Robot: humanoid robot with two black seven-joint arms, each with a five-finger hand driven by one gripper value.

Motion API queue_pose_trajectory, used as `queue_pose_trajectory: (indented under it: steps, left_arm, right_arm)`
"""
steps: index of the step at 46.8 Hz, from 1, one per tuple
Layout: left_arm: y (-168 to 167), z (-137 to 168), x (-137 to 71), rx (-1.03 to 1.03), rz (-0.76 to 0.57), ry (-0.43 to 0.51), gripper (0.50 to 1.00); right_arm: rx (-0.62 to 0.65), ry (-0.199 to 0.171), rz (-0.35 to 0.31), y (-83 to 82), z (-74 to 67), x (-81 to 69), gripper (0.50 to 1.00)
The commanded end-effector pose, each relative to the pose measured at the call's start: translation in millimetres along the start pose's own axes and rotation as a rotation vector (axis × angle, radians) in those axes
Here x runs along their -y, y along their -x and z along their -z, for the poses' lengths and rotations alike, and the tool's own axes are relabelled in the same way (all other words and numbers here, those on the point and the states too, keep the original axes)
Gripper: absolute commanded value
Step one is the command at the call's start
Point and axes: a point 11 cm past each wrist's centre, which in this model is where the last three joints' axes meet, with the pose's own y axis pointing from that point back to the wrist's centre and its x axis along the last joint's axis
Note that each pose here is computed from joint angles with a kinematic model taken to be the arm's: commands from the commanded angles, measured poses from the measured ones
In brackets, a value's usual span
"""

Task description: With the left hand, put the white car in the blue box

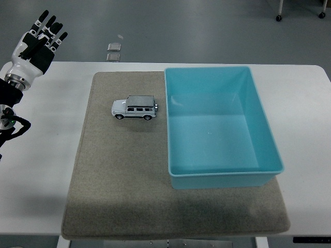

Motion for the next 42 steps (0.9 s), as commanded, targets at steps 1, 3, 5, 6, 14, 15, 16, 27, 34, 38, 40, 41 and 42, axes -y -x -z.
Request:
queue_pose_trajectory:
  steps: [1, 3, 5, 6, 14, 15, 16, 27, 34, 38, 40, 41, 42]
  left_arm:
    - [1.2, -4.8, -0.2, 0.049, 0.019, -0.019, 0.99]
    - [1.2, -5.7, -1.8, 0.082, 0.029, -0.037, 0.986]
    - [6.0, -9.2, -0.5, 0.109, 0.05, -0.047, 0.984]
    - [8.6, -10.4, 0.4, 0.12, 0.059, -0.052, 0.984]
    - [27.6, -7.4, -2.0, 0.21, 0.147, -0.136, 0.975]
    - [29.1, -8.9, -2.5, 0.225, 0.156, -0.142, 0.973]
    - [30.9, -9.2, -3.3, 0.238, 0.166, -0.151, 0.971]
    - [54.1, 12.6, -7.6, 0.456, 0.311, -0.235, 0.928]
    - [57.8, 19.1, -10.9, 0.582, 0.371, -0.265, 0.93]
    - [62.4, 23.3, -13.0, 0.657, 0.413, -0.282, 0.93]
    - [65.3, 27.0, -14.7, 0.701, 0.439, -0.293, 0.93]
    - [65.5, 27.2, -15.1, 0.726, 0.449, -0.296, 0.932]
    - [66.5, 28.6, -15.8, 0.752, 0.461, -0.3, 0.932]
  right_arm:
    - [0.0, -0.001, 0.0, 0.0, 0.3, 0.0, 0.936]
    - [0.0, -0.001, 0.0, 0.0, 0.3, 0.0, 0.936]
    - [0.0, 0.001, 0.0, 0.0, -0.6, -0.1, 0.936]
    - [0.0, 0.001, 0.0, 0.0, -0.6, -0.1, 0.936]
    - [0.0, 0.001, 0.0, 0.0, -0.6, -0.1, 0.936]
    - [0.0, -0.001, 0.0, 0.0, 0.3, 0.0, 0.936]
    - [0.0, -0.001, 0.0, 0.0, 0.3, 0.0, 0.936]
    - [0.0, -0.001, 0.0, 0.0, 0.3, 0.0, 0.936]
    - [0.0, -0.001, 0.0, 0.0, 0.3, 0.0, 0.936]
    - [0.0, -0.001, 0.0, 0.0, 0.3, 0.0, 0.936]
    - [0.0, -0.001, 0.0, 0.0, 0.3, 0.0, 0.936]
    - [0.0, -0.001, 0.0, 0.0, 0.3, 0.0, 0.936]
    - [0.0, 0.001, 0.0, 0.0, -0.6, -0.1, 0.936]
